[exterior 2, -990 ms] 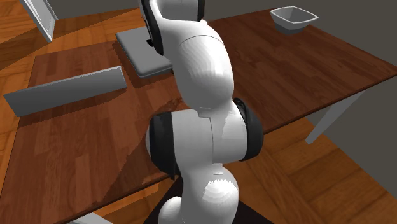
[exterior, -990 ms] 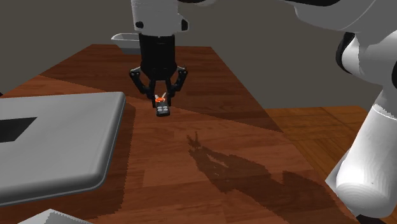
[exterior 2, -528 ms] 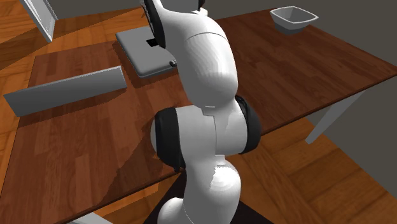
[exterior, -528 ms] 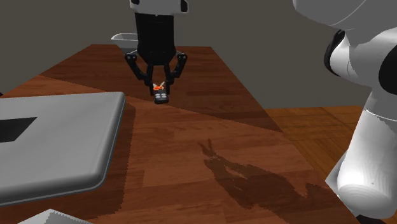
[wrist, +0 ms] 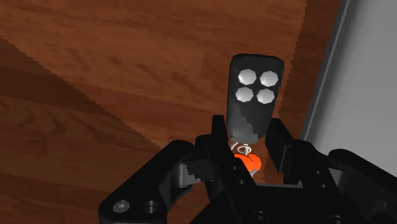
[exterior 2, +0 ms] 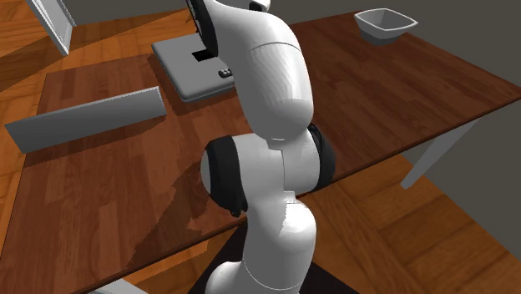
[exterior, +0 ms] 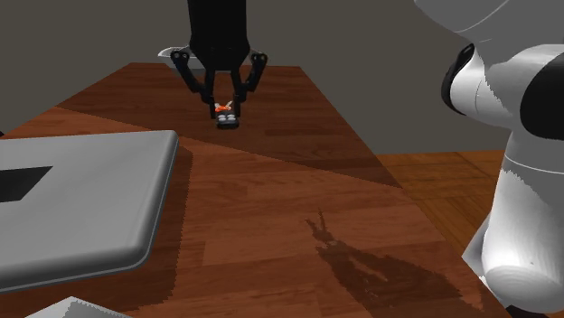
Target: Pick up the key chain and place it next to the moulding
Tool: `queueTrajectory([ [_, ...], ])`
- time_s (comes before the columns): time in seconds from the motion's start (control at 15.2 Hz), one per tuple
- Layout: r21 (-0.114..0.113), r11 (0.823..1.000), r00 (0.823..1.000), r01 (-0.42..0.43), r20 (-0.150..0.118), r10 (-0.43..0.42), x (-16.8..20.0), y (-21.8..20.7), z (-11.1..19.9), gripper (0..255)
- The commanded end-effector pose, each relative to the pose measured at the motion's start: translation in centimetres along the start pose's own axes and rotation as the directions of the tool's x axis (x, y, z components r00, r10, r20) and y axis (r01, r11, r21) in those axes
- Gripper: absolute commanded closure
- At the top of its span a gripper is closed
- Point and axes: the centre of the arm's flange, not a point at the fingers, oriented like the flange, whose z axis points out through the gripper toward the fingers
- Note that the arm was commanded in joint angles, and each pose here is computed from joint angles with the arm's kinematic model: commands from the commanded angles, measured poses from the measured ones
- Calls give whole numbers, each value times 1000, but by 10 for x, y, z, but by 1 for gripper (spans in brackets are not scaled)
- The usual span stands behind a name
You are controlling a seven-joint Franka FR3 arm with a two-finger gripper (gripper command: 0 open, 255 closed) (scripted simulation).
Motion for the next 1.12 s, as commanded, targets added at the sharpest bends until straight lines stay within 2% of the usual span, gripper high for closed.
queueTrajectory([
  [0.0,0,1000,1000,0,0,0,-18,-5,-1,255],
  [1.06,0,1000,1000,0,0,0,-221,-64,11,255],
])
